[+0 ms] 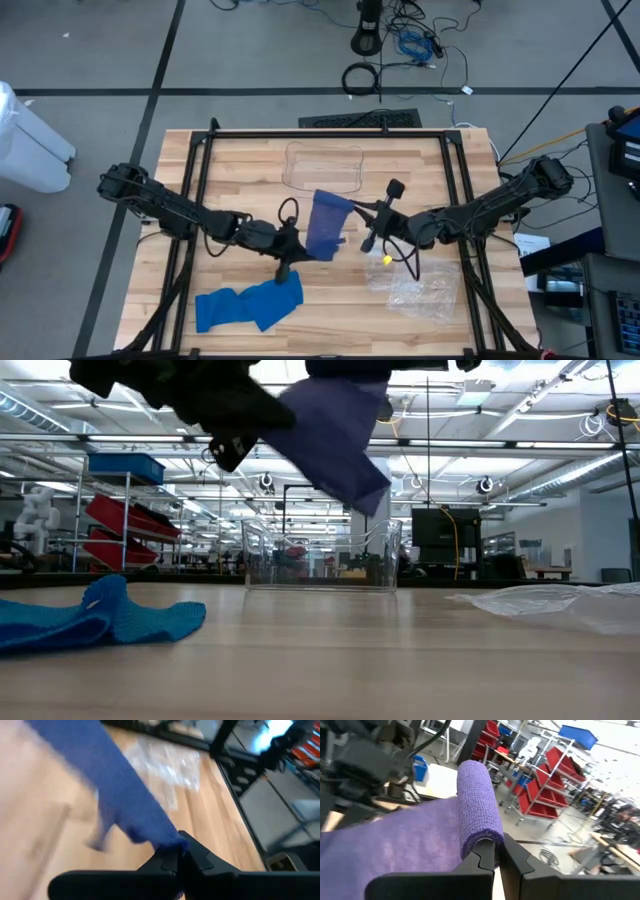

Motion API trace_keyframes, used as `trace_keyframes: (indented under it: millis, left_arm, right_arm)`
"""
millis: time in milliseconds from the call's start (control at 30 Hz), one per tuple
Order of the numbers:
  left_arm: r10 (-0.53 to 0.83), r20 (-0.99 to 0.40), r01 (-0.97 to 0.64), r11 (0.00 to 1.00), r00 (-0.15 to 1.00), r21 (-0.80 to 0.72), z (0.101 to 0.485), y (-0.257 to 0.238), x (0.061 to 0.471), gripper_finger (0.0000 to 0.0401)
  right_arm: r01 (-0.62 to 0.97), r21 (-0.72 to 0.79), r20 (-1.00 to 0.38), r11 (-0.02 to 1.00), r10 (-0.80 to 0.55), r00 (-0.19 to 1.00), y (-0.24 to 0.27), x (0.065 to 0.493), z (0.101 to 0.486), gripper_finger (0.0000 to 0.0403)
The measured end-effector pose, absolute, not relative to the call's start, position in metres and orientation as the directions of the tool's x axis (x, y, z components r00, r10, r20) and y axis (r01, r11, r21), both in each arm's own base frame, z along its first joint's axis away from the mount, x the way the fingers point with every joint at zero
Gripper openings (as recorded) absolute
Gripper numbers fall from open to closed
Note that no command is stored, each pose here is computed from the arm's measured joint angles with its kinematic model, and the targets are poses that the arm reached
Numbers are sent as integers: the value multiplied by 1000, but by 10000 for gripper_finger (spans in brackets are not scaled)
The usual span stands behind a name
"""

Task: Roll bandage
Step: Roll the purple bandage

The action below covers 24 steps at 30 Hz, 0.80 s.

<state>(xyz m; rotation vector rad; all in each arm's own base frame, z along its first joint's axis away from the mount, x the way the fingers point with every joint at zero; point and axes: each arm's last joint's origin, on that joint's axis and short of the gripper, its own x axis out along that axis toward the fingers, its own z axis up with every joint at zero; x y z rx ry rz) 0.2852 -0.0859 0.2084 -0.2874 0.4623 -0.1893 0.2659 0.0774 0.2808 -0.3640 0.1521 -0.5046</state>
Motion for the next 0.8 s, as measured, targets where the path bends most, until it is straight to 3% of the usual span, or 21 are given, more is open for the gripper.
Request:
trace_keyframes:
  millis: [200,400,633,800]
  left_arm:
    - [-290,-452,132,928,844,-348,204,-88,282,6]
    - [-236,-425,103,944,874,-312,211,-86,282,11]
    - [-157,-442,48,968,883,-247,209,-82,281,57]
    - [-77,-425,9,987,902,-161,210,-80,282,84]
  right_arm:
    - [478,-442,-41,759,-550,834,80,261,284,0]
    - [429,-514,-36,743,-519,854,90,257,285,0]
    - [357,-597,-29,719,-464,885,106,251,287,0]
    - [454,-504,59,735,-495,867,115,244,301,0]
